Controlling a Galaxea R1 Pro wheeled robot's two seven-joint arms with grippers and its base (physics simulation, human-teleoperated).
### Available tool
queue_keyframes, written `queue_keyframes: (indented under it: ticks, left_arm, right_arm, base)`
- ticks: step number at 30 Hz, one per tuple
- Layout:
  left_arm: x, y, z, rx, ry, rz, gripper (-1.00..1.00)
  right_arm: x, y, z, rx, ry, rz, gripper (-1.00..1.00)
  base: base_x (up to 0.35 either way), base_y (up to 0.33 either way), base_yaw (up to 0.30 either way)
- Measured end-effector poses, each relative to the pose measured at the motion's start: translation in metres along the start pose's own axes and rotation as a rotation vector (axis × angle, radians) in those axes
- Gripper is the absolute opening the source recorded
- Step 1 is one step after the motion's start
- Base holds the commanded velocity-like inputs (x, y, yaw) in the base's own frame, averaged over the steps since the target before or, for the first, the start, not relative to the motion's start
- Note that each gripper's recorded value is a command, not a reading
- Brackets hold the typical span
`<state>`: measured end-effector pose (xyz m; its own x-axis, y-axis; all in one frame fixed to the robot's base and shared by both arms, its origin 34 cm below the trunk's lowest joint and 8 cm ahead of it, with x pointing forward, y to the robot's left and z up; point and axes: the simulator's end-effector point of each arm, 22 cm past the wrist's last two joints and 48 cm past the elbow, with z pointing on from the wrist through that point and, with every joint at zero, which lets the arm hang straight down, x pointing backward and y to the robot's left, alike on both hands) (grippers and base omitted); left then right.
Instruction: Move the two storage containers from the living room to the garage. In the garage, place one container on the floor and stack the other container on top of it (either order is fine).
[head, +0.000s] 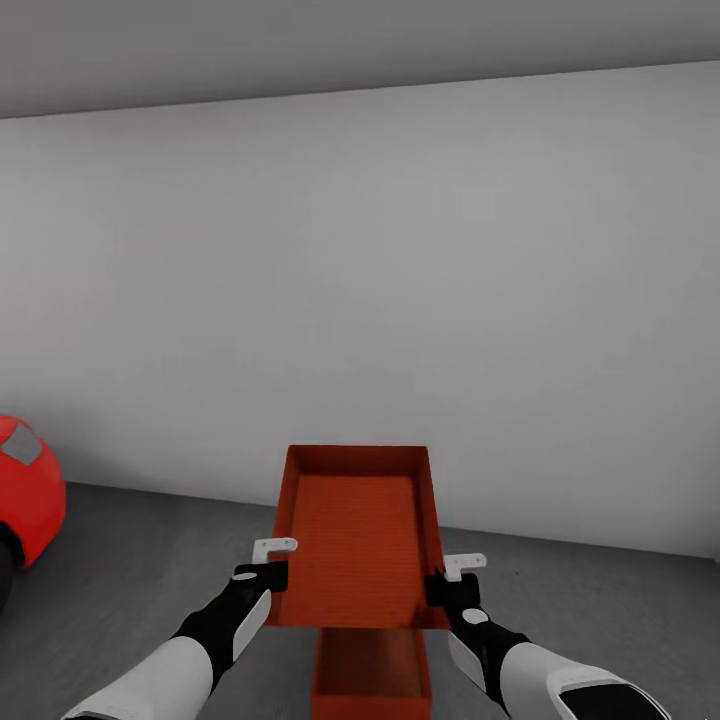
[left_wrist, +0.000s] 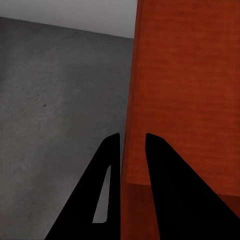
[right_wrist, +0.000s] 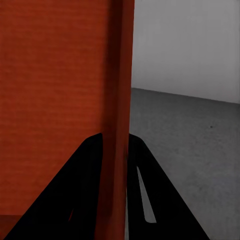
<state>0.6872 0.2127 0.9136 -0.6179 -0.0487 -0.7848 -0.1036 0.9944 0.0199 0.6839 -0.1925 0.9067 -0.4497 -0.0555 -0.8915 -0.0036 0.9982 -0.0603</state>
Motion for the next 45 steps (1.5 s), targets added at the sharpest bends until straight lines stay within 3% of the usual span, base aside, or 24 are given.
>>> queue_keyframes:
  ticks: [45]
  left_arm:
    - [0.038, 0.000, 0.019, -0.003, 0.072, 0.008, -1.00]
  right_arm:
    - [0.041, 0.002, 0.011, -0.003, 0.073, -0.001, -1.00]
  base:
    - [0.000, -0.030, 0.000]
